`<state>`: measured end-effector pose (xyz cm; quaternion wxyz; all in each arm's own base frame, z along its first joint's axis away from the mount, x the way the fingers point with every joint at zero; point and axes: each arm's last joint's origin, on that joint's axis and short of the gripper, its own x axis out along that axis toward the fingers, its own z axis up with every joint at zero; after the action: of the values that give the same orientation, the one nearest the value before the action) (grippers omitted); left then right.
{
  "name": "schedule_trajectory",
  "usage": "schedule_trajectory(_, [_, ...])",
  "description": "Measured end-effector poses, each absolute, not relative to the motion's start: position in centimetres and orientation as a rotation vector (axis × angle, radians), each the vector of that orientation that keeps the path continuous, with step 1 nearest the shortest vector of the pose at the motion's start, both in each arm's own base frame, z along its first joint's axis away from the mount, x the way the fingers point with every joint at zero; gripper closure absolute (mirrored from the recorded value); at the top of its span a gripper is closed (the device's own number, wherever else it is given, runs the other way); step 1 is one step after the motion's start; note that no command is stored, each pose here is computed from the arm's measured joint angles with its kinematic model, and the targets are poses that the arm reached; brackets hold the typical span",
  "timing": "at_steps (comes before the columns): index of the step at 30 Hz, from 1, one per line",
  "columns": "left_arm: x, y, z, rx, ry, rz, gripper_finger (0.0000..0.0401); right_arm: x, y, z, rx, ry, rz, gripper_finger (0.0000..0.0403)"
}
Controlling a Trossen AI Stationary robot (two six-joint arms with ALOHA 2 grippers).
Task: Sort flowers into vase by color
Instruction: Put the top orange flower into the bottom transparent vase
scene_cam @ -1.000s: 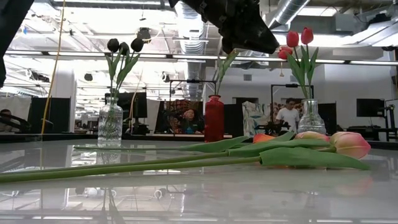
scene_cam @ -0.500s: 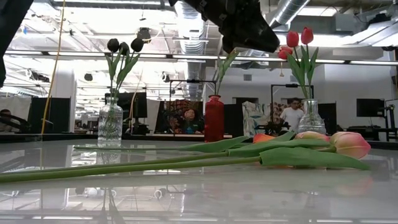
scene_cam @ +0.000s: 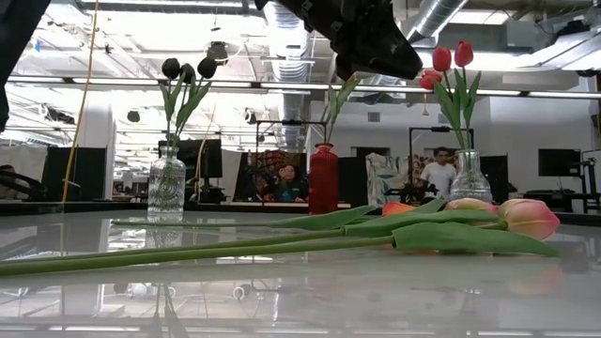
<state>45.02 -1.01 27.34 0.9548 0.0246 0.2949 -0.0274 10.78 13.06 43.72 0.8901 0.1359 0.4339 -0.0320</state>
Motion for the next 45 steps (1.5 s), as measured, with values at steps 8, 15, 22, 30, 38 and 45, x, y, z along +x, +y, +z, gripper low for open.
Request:
schedule_trajectory(8, [45.03,-1.01,27.34,0.050,0.598,-0.055,0.0303,10.66,13.19,43.65,0.298,0.952,-0.031,0.0363])
schedule_trajectory(15, [45.03,-0.99,27.34,0.045,0.599,-0.054,0.0303,10.63,13.22,43.64,0.302,0.965,-0.023,0.0362])
schedule_trajectory(22, [45.03,-1.01,27.33,0.043,0.599,-0.053,0.0304,10.63,13.22,43.64,0.302,0.965,-0.023,0.0355])
schedule_trajectory(30, [45.03,-0.99,27.32,0.046,0.599,-0.045,0.0304,10.68,13.26,43.61,0.301,0.965,-0.025,0.0351])
schedule_trajectory(38, [45.04,-0.94,27.33,0.047,0.599,-0.030,0.0304,10.69,13.25,43.61,0.331,0.966,-0.041,0.0351])
schedule_trajectory(45, [45.04,-0.88,27.33,0.049,0.599,-0.013,0.0304,10.69,13.25,43.61,0.333,0.966,-0.042,0.0328])
